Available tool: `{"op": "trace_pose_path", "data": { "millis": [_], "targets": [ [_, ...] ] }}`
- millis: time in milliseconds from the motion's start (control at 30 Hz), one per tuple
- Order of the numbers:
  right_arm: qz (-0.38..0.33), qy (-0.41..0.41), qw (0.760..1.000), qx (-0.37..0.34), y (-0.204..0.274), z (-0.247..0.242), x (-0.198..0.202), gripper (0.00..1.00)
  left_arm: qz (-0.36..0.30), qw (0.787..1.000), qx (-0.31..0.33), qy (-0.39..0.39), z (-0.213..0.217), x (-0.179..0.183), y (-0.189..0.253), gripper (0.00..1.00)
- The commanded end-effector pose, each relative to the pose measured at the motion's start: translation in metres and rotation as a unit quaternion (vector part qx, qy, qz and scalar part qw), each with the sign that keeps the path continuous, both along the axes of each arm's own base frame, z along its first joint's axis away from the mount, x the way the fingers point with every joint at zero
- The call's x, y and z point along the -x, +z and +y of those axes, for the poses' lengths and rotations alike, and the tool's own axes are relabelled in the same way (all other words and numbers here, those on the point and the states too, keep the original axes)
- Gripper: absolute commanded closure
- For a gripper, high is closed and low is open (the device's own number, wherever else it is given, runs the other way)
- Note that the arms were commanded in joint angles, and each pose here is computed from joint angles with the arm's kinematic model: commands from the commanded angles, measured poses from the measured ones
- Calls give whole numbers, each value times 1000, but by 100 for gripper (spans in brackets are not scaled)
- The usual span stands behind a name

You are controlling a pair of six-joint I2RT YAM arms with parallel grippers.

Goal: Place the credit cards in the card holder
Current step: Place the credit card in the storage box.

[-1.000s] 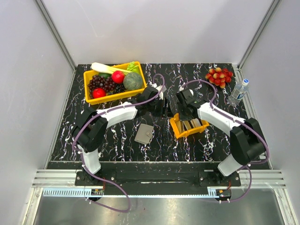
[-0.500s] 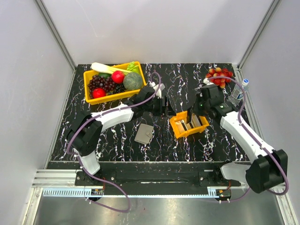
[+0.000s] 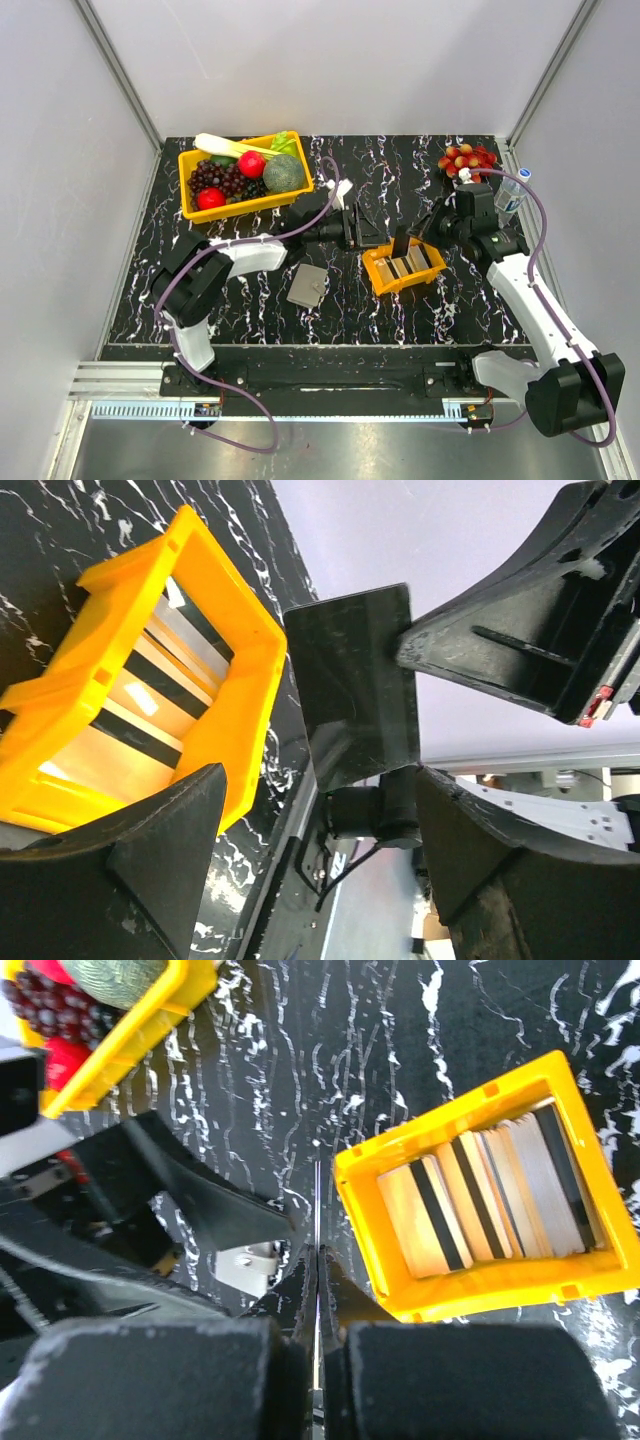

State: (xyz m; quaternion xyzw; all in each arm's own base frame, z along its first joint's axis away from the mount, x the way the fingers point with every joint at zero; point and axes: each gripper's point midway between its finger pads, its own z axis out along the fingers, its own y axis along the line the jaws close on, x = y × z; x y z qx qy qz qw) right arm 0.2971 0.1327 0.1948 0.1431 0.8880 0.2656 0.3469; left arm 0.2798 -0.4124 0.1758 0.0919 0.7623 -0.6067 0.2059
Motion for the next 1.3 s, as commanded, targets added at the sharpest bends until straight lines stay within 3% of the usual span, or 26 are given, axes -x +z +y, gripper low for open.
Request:
{"op": "trace_pose_path", "data": {
  "millis": [0, 200, 500, 700, 800, 900, 1133, 1267],
  "targets": [
    [-41, 11, 997, -64, 30, 13, -2, 100, -1, 996, 79, -30, -8, 11, 25, 20],
    [-52, 14, 994, -93, 39, 19, 3, 100, -3, 993, 110, -46, -20, 15, 37, 23],
    [-47, 17, 994, -93, 35, 19, 5, 100, 0, 992, 114, -58, -26, 18, 36, 80],
    [-48, 20, 994, -92, 35, 18, 6, 99, -2, 991, 117, -64, -24, 21, 36, 99],
    [-50, 34, 994, -96, 37, 22, 8, 92, -7, 990, 119, -70, -24, 22, 38, 100],
    [-59, 45, 993, -96, 43, 23, 9, 77, -16, 991, 113, -74, -23, 21, 39, 100],
    [-71, 57, 991, -100, 52, 24, 13, 69, -20, 994, 81, -65, -19, 16, 29, 100],
    [-68, 25, 996, -58, 46, 8, 10, 57, -19, 996, 66, -63, -18, 16, 22, 100]
  ]
}}
